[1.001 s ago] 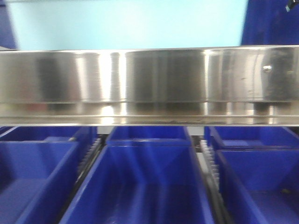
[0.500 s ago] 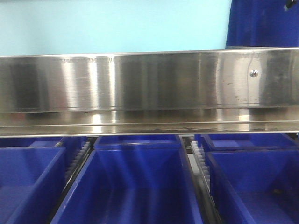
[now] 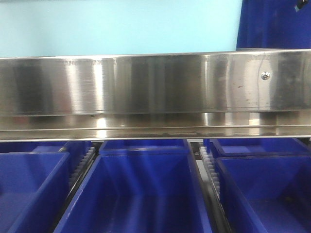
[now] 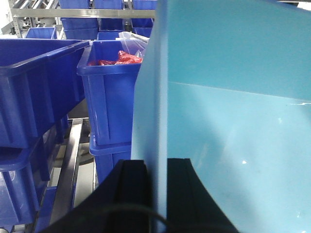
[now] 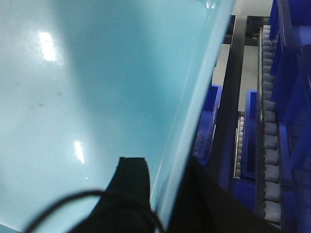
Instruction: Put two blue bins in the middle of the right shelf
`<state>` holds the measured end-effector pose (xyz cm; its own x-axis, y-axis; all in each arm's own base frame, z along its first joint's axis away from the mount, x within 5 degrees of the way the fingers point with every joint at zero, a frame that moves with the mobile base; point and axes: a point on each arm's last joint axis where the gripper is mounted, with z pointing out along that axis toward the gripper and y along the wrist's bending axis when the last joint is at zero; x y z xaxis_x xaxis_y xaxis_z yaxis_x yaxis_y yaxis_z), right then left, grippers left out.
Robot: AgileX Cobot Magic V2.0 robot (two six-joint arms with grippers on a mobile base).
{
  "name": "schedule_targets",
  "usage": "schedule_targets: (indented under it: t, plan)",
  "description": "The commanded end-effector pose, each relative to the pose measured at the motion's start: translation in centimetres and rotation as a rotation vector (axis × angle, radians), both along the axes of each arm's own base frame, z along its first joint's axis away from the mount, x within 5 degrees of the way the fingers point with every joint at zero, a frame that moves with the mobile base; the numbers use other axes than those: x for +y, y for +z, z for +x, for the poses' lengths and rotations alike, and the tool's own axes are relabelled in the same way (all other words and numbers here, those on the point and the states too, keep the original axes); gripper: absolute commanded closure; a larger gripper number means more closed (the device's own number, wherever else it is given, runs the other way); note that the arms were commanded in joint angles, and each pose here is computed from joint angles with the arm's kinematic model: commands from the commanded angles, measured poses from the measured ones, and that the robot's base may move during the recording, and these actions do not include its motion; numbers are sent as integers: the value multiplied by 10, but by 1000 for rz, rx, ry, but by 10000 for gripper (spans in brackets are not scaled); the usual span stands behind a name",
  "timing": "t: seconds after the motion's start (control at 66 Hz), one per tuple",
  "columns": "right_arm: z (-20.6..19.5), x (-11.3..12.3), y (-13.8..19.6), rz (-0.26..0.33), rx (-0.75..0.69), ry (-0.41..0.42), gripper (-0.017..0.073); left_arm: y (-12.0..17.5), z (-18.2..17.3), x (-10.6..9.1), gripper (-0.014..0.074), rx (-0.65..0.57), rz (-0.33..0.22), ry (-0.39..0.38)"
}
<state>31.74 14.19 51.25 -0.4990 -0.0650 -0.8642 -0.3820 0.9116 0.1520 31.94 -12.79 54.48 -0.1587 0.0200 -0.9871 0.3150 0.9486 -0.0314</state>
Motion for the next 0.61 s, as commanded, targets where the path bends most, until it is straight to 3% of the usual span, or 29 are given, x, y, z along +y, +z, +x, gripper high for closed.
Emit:
schedule_targets:
  t: [0.0,0.591]
  plan:
    - [-9,8,12,69,-56,66,713,10,-6,-7,704,-46,-96,-57]
    - [-9,8,12,69,-56,66,713,10,-6,-7,704,-46,-96,-57]
